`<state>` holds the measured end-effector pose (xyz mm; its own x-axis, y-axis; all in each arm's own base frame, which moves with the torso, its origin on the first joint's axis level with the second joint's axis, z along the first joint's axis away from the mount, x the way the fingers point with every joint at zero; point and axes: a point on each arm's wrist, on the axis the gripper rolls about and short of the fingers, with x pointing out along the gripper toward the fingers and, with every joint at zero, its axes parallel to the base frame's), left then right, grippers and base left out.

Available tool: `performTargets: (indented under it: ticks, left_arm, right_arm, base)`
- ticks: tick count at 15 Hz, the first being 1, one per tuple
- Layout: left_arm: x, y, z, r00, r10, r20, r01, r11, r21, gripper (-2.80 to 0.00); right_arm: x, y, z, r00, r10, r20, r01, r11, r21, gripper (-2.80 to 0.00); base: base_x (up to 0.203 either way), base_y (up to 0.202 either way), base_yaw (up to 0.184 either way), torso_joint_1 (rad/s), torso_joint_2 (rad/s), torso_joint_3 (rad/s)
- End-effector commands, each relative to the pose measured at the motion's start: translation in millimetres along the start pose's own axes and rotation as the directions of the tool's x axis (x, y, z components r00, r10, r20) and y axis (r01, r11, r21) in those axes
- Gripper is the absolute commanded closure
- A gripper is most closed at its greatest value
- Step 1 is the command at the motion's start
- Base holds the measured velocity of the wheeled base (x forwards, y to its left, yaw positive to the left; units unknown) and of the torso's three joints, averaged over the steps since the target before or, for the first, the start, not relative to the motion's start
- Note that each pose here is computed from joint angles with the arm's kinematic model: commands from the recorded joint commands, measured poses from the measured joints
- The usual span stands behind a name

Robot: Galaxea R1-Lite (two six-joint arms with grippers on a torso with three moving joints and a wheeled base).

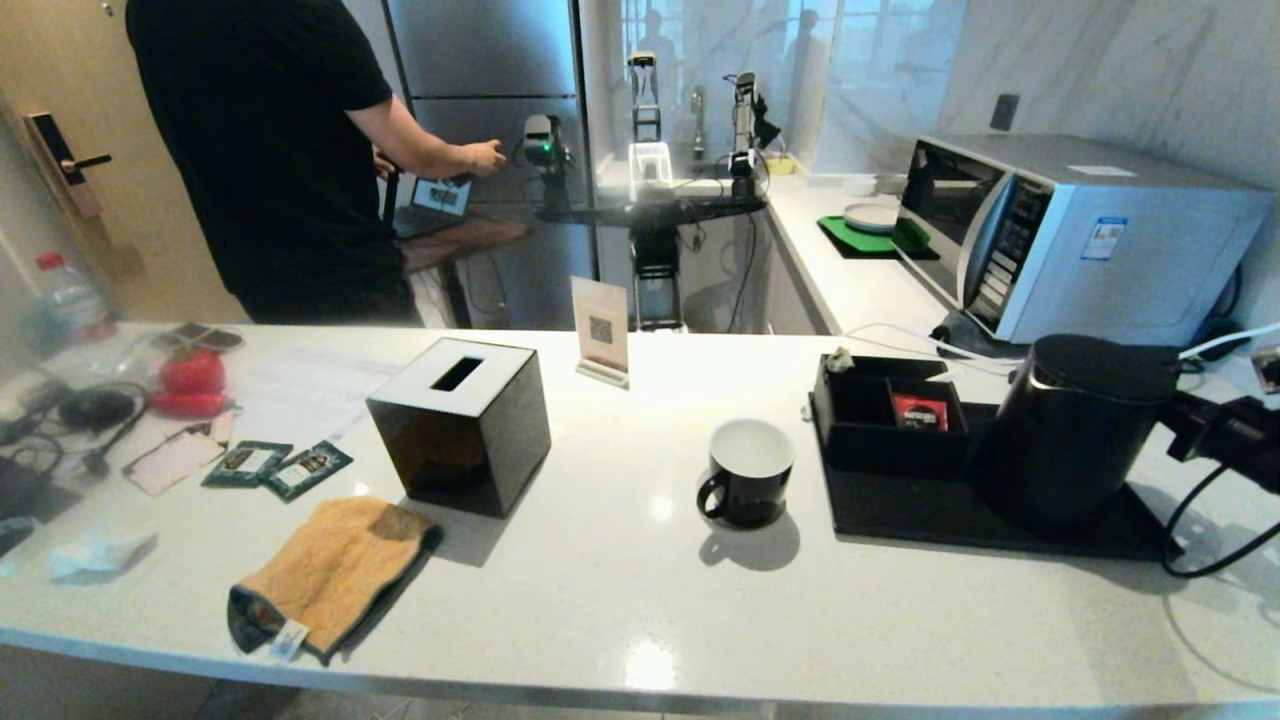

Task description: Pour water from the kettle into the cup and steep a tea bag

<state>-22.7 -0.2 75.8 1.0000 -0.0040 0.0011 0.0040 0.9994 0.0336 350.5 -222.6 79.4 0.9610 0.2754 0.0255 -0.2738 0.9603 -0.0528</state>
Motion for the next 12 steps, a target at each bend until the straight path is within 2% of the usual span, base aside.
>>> performTargets:
  ticks: [1, 7, 12]
  left_arm:
    - [0, 0.0, 0, 1.000, -0.001, -0.001, 0.001, 1.000, 0.000, 0.00]
    - [0, 0.0, 0, 1.000, -0.001, 0.000, 0.001, 1.000, 0.000, 0.00]
    - [0, 0.0, 0, 1.000, -0.001, 0.000, 0.001, 1.000, 0.000, 0.00]
  right_arm:
    - [0, 1, 4, 1.000, 0.008, 0.009, -0.008, 1.000, -0.011, 0.00]
    - [-4, 6, 14, 1.000, 0.007, 0.016, -0.007, 1.000, -0.016, 0.00]
    - [-14, 16, 27, 1.000, 0.000, 0.016, -0.001, 1.000, 0.019, 0.00]
  base:
    - [0.000, 0.000, 0.000, 0.000, 0.00, 0.000]
    - [0.000, 0.000, 0.000, 0.000, 0.00, 0.000]
    - [0.000, 0.000, 0.000, 0.000, 0.00, 0.000]
